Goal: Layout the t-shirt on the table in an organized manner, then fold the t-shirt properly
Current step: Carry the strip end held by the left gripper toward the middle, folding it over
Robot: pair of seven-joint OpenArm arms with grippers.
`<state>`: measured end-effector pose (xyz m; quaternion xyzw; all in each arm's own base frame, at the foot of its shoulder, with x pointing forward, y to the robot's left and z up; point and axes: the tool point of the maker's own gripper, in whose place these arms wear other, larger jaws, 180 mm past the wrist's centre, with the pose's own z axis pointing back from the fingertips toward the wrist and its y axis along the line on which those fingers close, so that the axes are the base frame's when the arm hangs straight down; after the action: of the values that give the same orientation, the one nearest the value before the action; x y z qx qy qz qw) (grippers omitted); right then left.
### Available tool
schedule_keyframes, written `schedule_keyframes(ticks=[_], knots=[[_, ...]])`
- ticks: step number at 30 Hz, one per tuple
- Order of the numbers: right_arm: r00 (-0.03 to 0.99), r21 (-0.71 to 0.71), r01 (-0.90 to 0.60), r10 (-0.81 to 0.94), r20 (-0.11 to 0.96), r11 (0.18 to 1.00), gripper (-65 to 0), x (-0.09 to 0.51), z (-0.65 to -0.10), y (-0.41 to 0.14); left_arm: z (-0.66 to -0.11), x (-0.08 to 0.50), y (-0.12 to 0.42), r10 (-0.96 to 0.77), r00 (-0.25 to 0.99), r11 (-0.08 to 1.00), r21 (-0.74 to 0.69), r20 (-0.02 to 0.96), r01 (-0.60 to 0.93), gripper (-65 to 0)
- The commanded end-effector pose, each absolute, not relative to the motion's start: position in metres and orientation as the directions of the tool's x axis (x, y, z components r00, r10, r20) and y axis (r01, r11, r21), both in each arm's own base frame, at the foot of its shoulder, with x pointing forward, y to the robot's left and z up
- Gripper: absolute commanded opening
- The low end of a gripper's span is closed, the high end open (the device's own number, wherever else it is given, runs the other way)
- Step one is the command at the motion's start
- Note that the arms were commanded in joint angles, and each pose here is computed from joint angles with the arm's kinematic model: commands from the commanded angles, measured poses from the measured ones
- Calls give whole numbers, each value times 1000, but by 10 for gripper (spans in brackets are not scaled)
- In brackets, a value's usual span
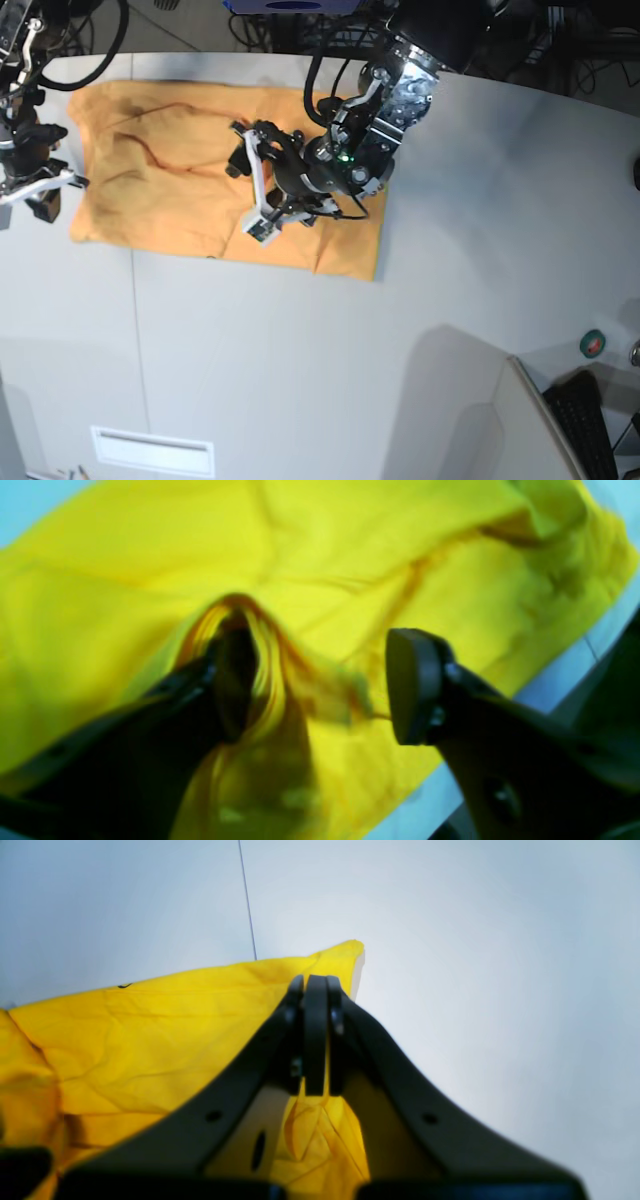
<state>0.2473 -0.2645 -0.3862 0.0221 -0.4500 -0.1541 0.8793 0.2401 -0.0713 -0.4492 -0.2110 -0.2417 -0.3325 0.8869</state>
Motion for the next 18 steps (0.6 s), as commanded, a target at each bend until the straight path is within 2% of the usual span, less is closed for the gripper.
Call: schedule_keyframes(ticks=[1, 13, 15, 18], knots=[[508, 175, 245, -280, 814, 954, -650, 255, -373, -270, -439, 248, -85, -482, 635, 668, -217, 603, 712, -225], [507, 175, 244, -279, 815, 954, -650, 255, -373, -270, -402, 230, -160, -537, 490, 505, -203, 687, 839, -222], [504, 173, 246, -278, 817, 954, -650, 255, -372, -271, -396, 237, -155, -520, 493, 522, -197, 698, 830, -224], [505, 173, 248, -279, 817, 953, -650, 254, -372, -271, -396, 257, -120, -510, 537, 595, -175, 672, 784, -225]])
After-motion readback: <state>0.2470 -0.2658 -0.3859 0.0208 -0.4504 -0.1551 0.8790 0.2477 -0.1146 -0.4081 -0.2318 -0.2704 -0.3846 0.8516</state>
